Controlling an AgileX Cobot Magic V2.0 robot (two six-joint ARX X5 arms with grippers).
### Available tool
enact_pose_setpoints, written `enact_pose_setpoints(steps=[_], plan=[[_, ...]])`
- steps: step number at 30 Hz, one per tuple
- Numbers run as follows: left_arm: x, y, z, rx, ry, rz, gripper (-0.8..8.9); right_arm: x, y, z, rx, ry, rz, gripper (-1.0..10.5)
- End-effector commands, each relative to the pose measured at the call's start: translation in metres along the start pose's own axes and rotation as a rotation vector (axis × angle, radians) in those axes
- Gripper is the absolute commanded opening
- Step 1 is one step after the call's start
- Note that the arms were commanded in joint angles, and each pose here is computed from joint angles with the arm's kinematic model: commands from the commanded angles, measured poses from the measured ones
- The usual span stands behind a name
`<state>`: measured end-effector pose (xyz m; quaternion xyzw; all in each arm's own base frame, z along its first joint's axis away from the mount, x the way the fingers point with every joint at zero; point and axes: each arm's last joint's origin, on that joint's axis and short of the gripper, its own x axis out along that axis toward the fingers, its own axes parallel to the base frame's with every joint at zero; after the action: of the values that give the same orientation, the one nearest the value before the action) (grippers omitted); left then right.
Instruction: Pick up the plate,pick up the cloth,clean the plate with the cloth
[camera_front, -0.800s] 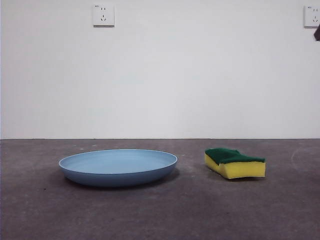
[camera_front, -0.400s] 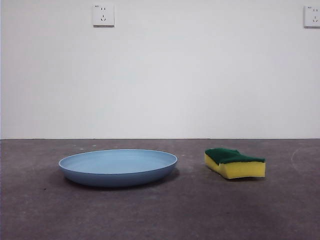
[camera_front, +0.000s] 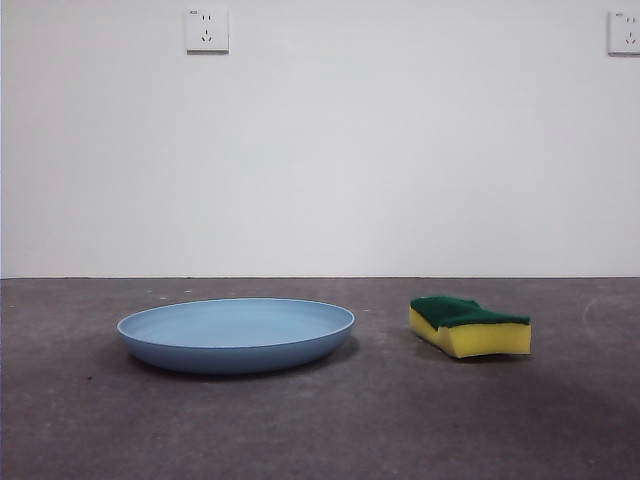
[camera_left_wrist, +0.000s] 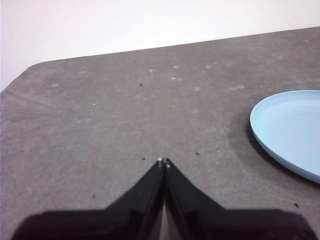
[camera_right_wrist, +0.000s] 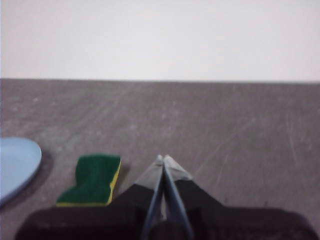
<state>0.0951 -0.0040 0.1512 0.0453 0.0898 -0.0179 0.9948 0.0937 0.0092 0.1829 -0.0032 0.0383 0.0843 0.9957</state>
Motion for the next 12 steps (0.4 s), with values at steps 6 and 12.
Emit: enact_pose_setpoints(steps=[6,12], plan=[[0.001,0.000,-0.003,-0.009,0.014,0.004,-0.03,0.005,0.000,-0.033,0.088,0.081,-0.006,0.0],[0.001,0.000,-0.003,-0.009,0.015,0.004,-0.03,0.004,0.000,-0.035,0.107,0.096,-0.007,0.0]])
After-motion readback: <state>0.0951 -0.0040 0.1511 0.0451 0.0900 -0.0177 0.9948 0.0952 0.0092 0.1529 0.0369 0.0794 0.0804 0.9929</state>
